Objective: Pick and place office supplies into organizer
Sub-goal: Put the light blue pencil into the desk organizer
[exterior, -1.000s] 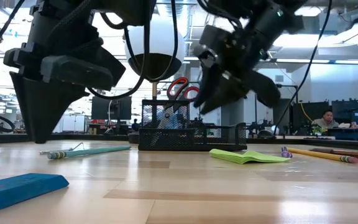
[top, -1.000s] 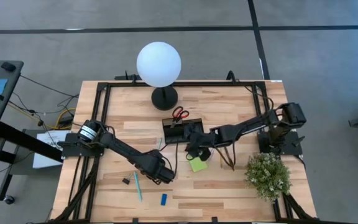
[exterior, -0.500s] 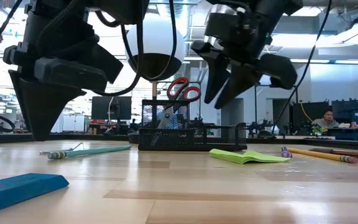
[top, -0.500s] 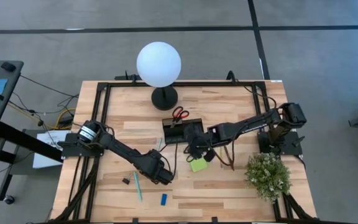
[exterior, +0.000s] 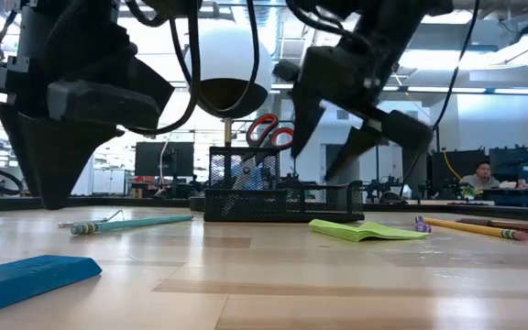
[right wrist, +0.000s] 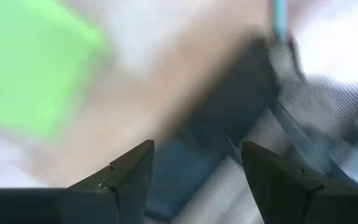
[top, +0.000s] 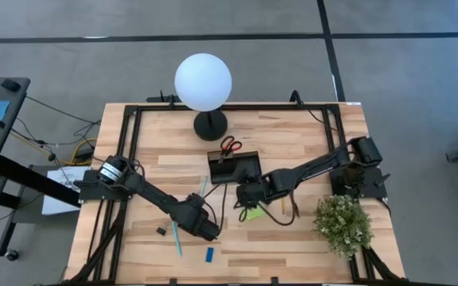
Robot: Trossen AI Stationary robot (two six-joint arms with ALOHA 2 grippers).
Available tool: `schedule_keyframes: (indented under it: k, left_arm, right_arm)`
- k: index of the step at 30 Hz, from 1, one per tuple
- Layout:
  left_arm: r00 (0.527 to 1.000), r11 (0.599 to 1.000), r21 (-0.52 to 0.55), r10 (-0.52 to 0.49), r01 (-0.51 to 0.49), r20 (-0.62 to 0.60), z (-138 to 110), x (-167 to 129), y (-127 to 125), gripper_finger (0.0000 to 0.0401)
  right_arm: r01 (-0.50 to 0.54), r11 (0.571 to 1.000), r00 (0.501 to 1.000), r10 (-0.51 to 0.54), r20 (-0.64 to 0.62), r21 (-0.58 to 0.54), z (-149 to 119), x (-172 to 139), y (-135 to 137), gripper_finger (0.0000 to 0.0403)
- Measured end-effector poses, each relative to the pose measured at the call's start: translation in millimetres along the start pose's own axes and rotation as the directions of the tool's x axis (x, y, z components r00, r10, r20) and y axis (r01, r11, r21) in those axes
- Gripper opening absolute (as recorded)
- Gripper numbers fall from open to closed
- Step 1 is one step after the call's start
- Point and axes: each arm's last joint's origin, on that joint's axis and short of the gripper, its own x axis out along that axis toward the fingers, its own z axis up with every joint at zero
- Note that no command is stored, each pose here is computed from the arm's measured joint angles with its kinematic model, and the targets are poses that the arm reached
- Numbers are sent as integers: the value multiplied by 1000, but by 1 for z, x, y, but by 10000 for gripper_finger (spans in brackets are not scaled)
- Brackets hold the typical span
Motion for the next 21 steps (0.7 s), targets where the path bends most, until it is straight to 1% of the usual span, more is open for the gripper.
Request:
schedule_keyframes:
  k: [2,4,5,8,10,12,17,21]
  left_arm:
    - [999,999,18,-36,36,6,-4,-1,-4,137]
    - [997,996,42,-81,80,12,-7,-1,-8,137]
    - [994,993,52,-108,107,15,-7,-1,-11,137]
    - [984,983,61,-175,173,22,-10,-3,-18,137]
    - [981,980,65,-192,190,28,-11,-3,-20,137]
    - [982,981,68,-183,180,44,-12,-2,-20,137]
    - [983,988,42,-155,151,99,-11,1,-17,137]
    - [978,989,17,-147,146,147,-10,1,-17,137]
  right_arm:
    - [-94,996,989,93,112,5,4,2,1,238]
    - [-137,991,967,131,218,11,10,2,-1,232]
    - [-134,991,955,123,269,22,13,2,-3,229]
    - [-83,992,920,38,390,98,20,0,-16,217]
    - [-62,986,903,-10,430,153,20,1,-24,211]
    - [-57,982,889,-31,457,178,16,3,-30,207]
    - [-126,972,859,6,512,201,4,9,-40,199]
    - [-184,964,820,43,571,192,-3,12,-45,191]
